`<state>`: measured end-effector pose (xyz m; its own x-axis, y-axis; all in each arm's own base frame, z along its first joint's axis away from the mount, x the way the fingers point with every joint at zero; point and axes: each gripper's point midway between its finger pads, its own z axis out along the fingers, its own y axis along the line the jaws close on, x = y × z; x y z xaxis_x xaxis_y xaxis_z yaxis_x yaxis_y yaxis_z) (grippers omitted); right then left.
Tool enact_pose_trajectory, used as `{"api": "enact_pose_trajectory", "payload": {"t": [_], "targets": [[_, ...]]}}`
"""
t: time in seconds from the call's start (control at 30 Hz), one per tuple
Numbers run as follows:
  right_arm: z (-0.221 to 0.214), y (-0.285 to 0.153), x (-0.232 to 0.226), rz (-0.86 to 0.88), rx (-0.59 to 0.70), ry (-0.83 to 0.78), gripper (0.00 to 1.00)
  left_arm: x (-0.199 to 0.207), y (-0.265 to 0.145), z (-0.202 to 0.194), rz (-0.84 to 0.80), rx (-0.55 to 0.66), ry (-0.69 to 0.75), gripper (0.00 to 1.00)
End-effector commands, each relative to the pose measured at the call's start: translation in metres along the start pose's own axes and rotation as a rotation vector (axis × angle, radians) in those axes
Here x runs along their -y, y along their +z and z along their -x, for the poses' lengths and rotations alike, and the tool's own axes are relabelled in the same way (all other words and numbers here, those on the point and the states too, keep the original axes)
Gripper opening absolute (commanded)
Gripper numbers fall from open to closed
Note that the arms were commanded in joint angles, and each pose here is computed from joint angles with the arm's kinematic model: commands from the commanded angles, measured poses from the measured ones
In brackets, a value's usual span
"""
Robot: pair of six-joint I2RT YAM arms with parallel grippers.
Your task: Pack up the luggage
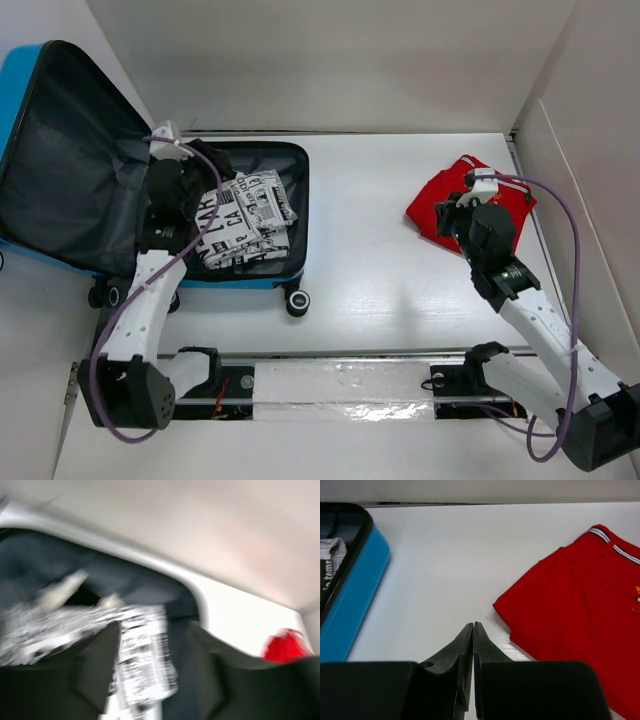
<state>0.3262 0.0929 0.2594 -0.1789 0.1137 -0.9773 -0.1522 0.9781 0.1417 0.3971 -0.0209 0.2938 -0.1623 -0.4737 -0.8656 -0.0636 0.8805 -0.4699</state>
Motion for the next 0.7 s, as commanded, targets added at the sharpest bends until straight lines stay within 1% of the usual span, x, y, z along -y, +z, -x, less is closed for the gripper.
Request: {"api": "enact_pose_trajectory", "payload": {"t": [0.0,0.03,0.07,0.1,0.13,0.17,0.2,0.23,0.27,0.3,0.33,0.37,0.4,0.43,0.47,0.5,0.53,0.57,0.6,0.63,0.67], "targets": [[0.012,0.005,0.023,-0.130,0.045,0.037,0.10,0.101,-0.024,0.040,-0.254,0.146,-0.038,0.42],[0.009,0.007,0.033,-0.174,0.040,0.051,0.24,0.142,-0.034,0.020,-0.350,0.101,-0.032,0.28],[0.002,0.011,0.053,-0.253,0.027,0.085,0.39,0.151,-0.024,0.007,-0.327,0.095,-0.026,0.19],[-0.001,0.012,0.064,-0.289,0.021,0.108,0.39,0.164,-0.022,-0.005,-0.339,0.072,-0.028,0.11],[-0.004,0.013,0.075,-0.322,0.021,0.137,0.51,0.177,-0.020,-0.014,-0.351,0.056,-0.036,0.00],[-0.006,0.015,0.081,-0.319,0.027,0.186,0.56,0.194,-0.014,-0.045,-0.365,-0.005,-0.032,0.00],[-0.012,0.013,0.111,-0.386,0.033,0.227,0.59,0.208,-0.015,-0.053,-0.394,-0.015,-0.087,0.00],[-0.014,0.016,0.125,-0.402,0.042,0.270,0.65,0.214,-0.015,-0.074,-0.415,-0.049,-0.107,0.00],[-0.018,0.020,0.130,-0.372,0.035,0.343,0.67,0.225,-0.017,-0.094,-0.456,-0.076,-0.122,0.00],[-0.018,0.016,0.158,-0.434,0.062,0.388,0.70,0.254,-0.035,-0.113,-0.532,-0.093,-0.131,0.00],[-0.032,0.019,0.171,-0.471,0.033,0.424,0.77,0.267,-0.042,-0.125,-0.543,-0.104,-0.105,0.00],[-0.036,0.018,0.185,-0.526,0.039,0.467,0.80,0.268,-0.036,-0.149,-0.476,-0.109,-0.053,0.00],[-0.042,0.018,0.197,-0.567,0.031,0.489,0.82,0.288,-0.061,-0.181,-0.495,-0.167,0.019,0.00],[-0.046,0.014,0.215,-0.620,0.033,0.515,0.83,0.295,-0.067,-0.191,-0.483,-0.155,0.084,0.00],[-0.060,0.017,0.226,-0.660,0.008,0.553,0.83,0.299,-0.067,-0.203,-0.448,-0.144,0.116,0.00],[-0.065,0.018,0.236,-0.690,0.002,0.575,0.83,0.304,-0.074,-0.215,-0.454,-0.159,0.138,0.00],[-0.071,0.018,0.245,-0.715,-0.005,0.594,0.83,0.311,-0.086,-0.228,-0.480,-0.183,0.148,0.07],[-0.084,0.021,0.261,-0.739,-0.037,0.621,0.83,0.312,-0.090,-0.242,-0.493,-0.221,0.134,0.10],[-0.089,0.022,0.269,-0.750,-0.053,0.633,0.83,0.314,-0.092,-0.249,-0.513,-0.239,0.110,0.15],[-0.096,0.022,0.276,-0.759,-0.076,0.646,0.83,0.308,-0.096,-0.263,-0.529,-0.274,0.110,0.23],[-0.111,0.028,0.285,-0.750,-0.119,0.675,0.83,0.309,-0.101,-0.272,-0.560,-0.312,0.088,0.28]]}}
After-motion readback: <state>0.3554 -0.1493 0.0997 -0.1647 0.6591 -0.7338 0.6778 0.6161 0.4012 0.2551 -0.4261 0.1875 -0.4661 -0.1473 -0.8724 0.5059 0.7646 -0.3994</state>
